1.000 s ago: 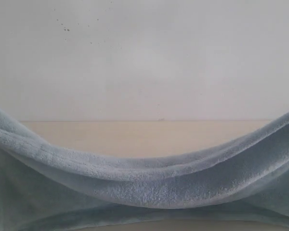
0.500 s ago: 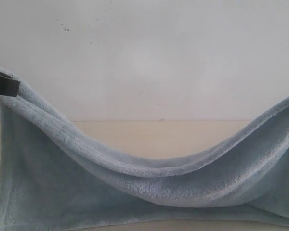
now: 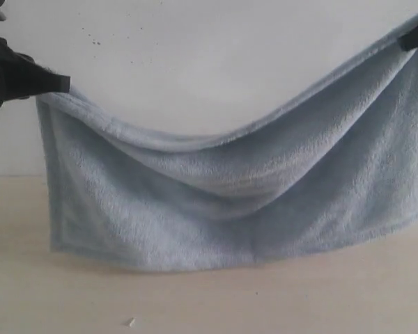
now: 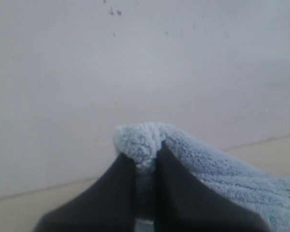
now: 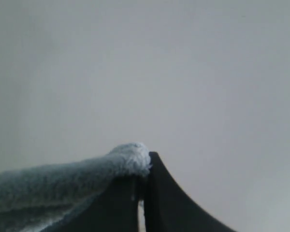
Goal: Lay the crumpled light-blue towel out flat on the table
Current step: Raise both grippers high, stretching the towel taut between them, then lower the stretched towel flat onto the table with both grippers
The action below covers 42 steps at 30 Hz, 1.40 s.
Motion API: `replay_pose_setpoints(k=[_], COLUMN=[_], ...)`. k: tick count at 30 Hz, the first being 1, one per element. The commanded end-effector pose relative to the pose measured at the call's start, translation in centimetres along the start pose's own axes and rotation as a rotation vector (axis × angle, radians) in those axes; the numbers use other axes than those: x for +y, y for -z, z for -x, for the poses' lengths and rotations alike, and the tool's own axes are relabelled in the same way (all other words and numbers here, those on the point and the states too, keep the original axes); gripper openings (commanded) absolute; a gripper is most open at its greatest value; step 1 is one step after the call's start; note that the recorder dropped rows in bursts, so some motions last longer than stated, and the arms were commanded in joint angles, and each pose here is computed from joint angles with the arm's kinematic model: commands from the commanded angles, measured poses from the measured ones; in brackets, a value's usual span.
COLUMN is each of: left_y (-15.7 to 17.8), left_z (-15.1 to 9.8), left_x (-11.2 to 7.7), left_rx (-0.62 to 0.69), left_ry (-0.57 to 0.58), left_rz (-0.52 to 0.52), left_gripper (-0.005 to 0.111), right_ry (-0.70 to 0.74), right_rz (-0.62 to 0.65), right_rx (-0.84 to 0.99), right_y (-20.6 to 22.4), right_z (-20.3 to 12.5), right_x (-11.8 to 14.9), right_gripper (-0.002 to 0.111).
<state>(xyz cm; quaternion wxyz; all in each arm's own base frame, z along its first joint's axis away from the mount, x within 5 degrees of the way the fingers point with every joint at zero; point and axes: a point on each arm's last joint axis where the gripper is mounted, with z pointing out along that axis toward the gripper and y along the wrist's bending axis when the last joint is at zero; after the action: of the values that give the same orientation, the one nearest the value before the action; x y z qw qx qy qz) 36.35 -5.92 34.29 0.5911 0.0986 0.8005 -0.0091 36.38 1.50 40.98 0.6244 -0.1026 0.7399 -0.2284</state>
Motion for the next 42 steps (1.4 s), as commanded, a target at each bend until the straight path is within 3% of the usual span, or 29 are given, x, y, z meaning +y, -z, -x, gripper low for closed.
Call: replay_pose_setpoints(k=[1,3,6,12,18,21,28,30,33,34,36,38,42], left_y=[0.1,0.2,0.1,-0.1,2.3,2.6,3.7,4.1,4.5,4.8,5.1,5.5,6.3], left_z=[3.5,3.5,2.1,-3.0,-7.2,-7.7,-8.5,-8.7,-9.1,-9.4,-9.6,-9.9,-10.4], left_x=[0.6,0.7,0.9,1.1,0.5,0.3,0.1,-0.2,-0.4,-0.4,-0.4,-0.4,-0.4], left_rx=[-0.117,-0.099,0.046,0.367,0.552,0.590,0.726,0.762,0.821,0.868,0.915,0.965,1.072], left_ry=[0.037,0.045,0.047,-0.029,-0.053,-0.024,-0.041,-0.034,-0.033,-0.034,-0.034,-0.024,-0.011], left_rz=[0.009,0.017,0.058,0.094,0.044,0.038,0.006,-0.031,-0.060,-0.062,-0.064,-0.061,-0.056], left_gripper=[0.004,0.004,0.004,0.004,0.004,0.004,0.004,0.010,0.032,0.045,0.055,0.060,0.059], right_ry=[-0.158,-0.139,-0.103,-0.012,-0.024,-0.060,-0.042,-0.054,-0.066,-0.068,-0.071,-0.065,-0.056], right_rz=[-0.094,-0.128,-0.166,-0.066,-0.039,-0.021,0.165,0.161,0.171,0.190,0.225,0.264,0.311], right_rx=[-0.022,0.013,0.124,0.358,0.501,0.597,0.795,0.852,0.885,0.901,0.920,0.954,1.031], right_y=[-0.4,-0.4,-0.4,-0.6,0.1,0.7,2.2,2.6,2.8,3.0,3.2,3.5,4.2], right_z=[1.4,1.0,-0.6,-7.4,-11.4,-12.7,-15.4,-15.9,-16.0,-16.1,-16.2,-16.3,-16.7], right_x=[-2.5,-2.7,-2.6,0.8,2.4,2.9,5.0,5.0,5.1,5.3,5.6,5.8,6.1], right_gripper=[0.000,0.000,0.000,0.000,0.000,0.000,0.000,0.000,0.000,0.000,0.000,0.000,0.000])
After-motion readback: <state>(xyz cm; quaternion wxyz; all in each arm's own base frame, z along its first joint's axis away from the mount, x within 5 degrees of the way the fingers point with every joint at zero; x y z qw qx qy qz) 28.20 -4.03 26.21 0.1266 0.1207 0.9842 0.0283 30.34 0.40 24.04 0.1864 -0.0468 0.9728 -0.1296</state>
